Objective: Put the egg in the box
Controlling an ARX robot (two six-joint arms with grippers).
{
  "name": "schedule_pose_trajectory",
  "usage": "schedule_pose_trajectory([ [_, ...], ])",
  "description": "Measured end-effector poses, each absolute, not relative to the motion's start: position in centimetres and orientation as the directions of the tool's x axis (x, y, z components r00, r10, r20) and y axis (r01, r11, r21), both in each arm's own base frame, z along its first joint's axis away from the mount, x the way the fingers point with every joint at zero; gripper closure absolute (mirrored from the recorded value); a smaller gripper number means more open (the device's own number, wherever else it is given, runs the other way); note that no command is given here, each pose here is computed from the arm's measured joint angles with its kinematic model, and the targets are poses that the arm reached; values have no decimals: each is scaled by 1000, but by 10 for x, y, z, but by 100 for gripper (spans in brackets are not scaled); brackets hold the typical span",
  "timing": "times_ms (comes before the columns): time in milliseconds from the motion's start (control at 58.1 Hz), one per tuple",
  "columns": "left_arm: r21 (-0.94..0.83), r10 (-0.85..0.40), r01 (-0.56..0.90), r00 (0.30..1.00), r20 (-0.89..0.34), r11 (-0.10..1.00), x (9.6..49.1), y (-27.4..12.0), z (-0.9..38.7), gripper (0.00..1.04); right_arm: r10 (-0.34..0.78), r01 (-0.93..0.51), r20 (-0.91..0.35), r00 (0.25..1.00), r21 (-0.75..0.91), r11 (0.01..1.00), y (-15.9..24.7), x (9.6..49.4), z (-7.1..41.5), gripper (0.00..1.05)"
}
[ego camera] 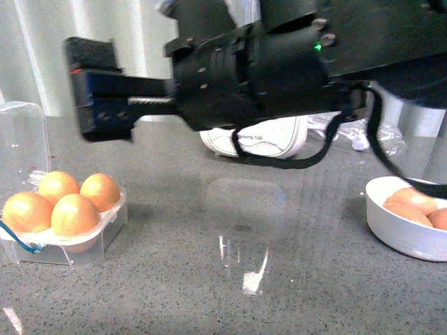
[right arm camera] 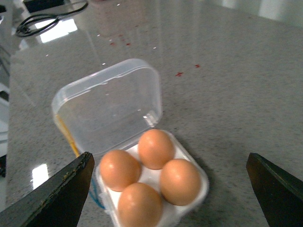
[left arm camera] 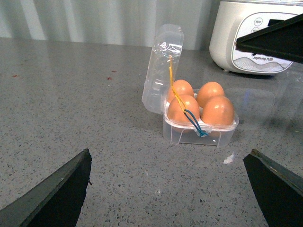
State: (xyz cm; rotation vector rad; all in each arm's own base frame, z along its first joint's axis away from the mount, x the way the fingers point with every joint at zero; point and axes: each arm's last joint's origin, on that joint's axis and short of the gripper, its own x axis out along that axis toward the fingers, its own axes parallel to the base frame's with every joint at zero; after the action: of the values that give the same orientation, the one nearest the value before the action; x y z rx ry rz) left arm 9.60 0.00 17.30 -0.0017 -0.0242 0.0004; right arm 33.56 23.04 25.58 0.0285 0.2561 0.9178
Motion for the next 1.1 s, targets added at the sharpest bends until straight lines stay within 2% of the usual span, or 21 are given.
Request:
schedule_pose_trajectory([
  [189,-2,0,0,1000,24,1000,96,0,173,7,641,-633,-159,751,101,767,177,341,263,7],
  [293,-2,0,0,1000,24,1000,96,0,173,7,437,-442,-127,890,-13,897,128,333,262,7],
  [379,-2,0,0,1000,24,1000,96,0,173,7,317,-328,-119,941,-83,941,97,323,257,7],
  [602,-2,0,0,1000,24,1000,96,0,173,7,32,-38,-26,999,-278,960,25,287,247,7],
  [792,-2,1,-1,1000,24,1000,96,0,173,7,-133,133,27,991,-390,911,-24,252,241,7],
  [878,-2,0,0,1000,24,1000,96,0,173,7,-165,172,52,985,-418,892,-37,238,240,7],
  [981,-2,0,0,1000,24,1000,96,0,173,7,-41,37,-10,999,-268,963,-43,217,235,23],
  [1015,-2,0,0,1000,24,1000,96,0,173,7,-10,5,-30,999,-170,985,-40,204,230,32],
  [1101,-2,0,0,1000,24,1000,96,0,173,7,-5,4,-15,1000,-61,998,-33,183,225,52],
])
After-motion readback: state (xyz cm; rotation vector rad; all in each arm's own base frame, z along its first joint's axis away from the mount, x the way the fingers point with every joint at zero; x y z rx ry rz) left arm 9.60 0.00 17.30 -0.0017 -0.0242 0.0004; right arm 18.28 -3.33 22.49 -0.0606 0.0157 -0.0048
